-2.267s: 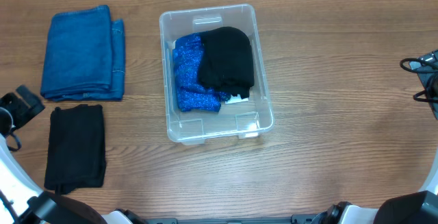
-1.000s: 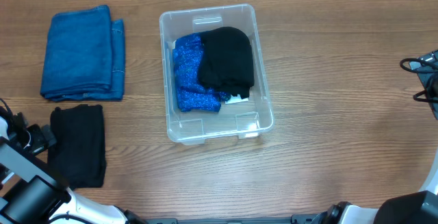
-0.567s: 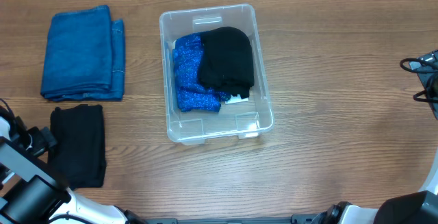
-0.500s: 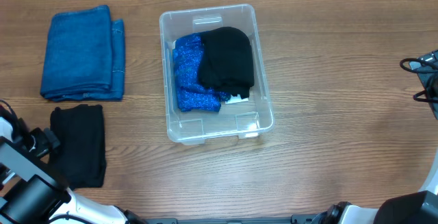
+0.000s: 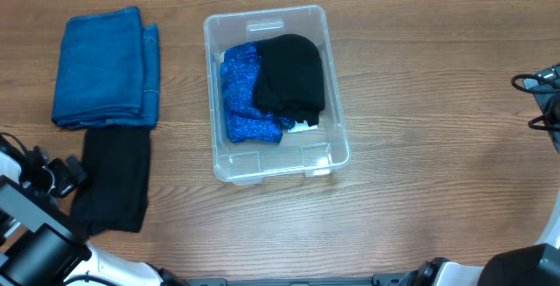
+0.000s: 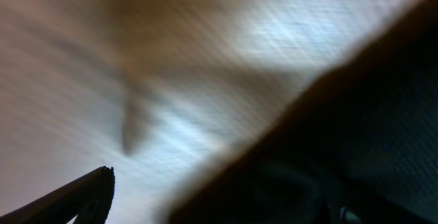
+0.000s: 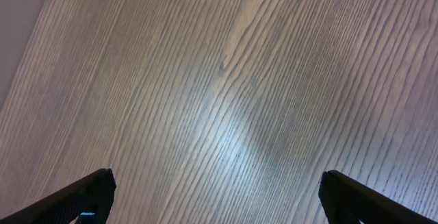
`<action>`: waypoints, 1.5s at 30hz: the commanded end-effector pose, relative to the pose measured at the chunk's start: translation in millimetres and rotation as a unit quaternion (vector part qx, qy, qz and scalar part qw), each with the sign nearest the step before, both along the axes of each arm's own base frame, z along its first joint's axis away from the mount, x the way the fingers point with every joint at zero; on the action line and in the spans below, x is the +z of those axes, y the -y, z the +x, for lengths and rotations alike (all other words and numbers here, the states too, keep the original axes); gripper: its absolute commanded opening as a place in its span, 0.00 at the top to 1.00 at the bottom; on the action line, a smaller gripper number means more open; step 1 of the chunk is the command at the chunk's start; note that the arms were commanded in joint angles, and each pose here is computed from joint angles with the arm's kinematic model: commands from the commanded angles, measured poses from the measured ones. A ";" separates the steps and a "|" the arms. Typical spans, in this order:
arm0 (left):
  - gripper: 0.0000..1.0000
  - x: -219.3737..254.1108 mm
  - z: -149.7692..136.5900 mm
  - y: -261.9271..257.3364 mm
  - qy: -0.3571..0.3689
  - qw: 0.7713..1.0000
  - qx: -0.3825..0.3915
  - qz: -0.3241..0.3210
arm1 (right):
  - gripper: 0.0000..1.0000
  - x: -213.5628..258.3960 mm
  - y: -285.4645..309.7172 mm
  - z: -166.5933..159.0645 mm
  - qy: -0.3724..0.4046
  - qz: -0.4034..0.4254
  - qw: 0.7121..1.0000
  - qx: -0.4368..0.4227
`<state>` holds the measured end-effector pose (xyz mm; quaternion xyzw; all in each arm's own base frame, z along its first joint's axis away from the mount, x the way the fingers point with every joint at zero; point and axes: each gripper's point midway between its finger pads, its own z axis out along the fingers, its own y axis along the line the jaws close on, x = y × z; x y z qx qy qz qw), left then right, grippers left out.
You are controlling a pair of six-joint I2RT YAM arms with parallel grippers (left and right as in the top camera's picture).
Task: Pack container
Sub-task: 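Close the left gripper on the black cloth's left edge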
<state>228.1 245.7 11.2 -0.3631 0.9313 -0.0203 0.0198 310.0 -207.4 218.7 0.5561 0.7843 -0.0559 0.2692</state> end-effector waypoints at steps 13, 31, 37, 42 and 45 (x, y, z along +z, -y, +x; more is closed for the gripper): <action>0.00 3.6 60.3 49.1 0.146 0.973 -0.164 -0.077 | 0.00 -1.4 0.9 -0.1 0.002 0.002 1.000 -0.004; 0.00 17.5 76.6 68.5 0.238 0.921 -0.293 -0.094 | 0.00 -1.4 0.9 -0.1 0.002 0.002 1.000 -0.004; 0.00 16.7 69.1 65.9 0.233 0.923 -0.290 -0.098 | 0.00 -1.4 0.9 -0.1 0.002 0.002 1.000 -0.004; 0.00 15.1 61.1 61.6 0.223 0.929 -0.279 -0.101 | 0.00 -1.4 0.9 -0.1 0.002 0.002 1.000 -0.004; 0.00 13.2 56.9 60.9 0.213 0.932 -0.275 -0.102 | 0.00 -1.4 0.9 -0.1 0.002 0.002 1.000 -0.004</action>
